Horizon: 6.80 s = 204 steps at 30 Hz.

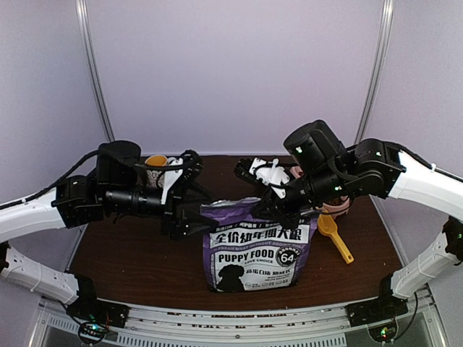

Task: Serve the pet food
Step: Press the seal on the pet food bag.

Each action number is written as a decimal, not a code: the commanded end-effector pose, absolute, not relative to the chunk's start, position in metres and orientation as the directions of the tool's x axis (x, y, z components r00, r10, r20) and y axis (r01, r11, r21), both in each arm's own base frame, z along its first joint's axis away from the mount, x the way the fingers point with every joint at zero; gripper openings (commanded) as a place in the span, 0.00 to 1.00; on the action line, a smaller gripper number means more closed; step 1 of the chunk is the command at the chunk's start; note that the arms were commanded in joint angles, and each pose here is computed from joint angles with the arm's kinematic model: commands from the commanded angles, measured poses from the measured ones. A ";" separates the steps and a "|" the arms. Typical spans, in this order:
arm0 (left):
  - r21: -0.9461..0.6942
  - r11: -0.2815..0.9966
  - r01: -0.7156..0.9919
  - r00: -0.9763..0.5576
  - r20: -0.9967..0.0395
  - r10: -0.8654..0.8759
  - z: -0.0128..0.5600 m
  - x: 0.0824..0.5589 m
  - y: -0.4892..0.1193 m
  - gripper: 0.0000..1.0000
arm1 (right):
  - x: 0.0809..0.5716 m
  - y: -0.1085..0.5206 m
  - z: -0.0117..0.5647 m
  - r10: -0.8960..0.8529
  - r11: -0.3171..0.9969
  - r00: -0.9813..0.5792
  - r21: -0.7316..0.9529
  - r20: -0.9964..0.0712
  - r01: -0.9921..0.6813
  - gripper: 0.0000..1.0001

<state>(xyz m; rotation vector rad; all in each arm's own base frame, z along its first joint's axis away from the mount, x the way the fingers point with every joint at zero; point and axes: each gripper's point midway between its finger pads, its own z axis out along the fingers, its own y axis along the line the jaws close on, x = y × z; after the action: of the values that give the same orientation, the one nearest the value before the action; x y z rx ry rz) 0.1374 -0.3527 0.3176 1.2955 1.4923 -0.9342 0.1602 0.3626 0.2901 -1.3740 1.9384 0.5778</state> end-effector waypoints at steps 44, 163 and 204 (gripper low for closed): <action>0.063 0.061 0.996 0.038 -0.936 0.351 0.321 0.129 -0.358 0.00 | 0.152 0.418 0.315 -0.575 0.224 -0.186 0.065 -0.797 -0.972 0.11; 0.084 0.106 0.991 0.053 -0.961 0.273 0.335 0.139 -0.378 0.00 | 0.169 0.359 0.307 -0.601 0.370 -0.159 -0.097 -0.783 -0.924 0.06; 0.104 0.130 0.986 0.058 -0.947 0.315 0.324 0.147 -0.379 0.00 | 0.172 0.325 0.287 -0.628 0.423 -0.205 -0.107 -0.751 -0.900 0.00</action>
<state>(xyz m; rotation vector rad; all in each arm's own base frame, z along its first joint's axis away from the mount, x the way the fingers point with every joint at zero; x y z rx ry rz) 0.1489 -0.3817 0.3063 1.3838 1.4913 -0.8622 0.1635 0.3482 0.3022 -1.3139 1.8504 0.5734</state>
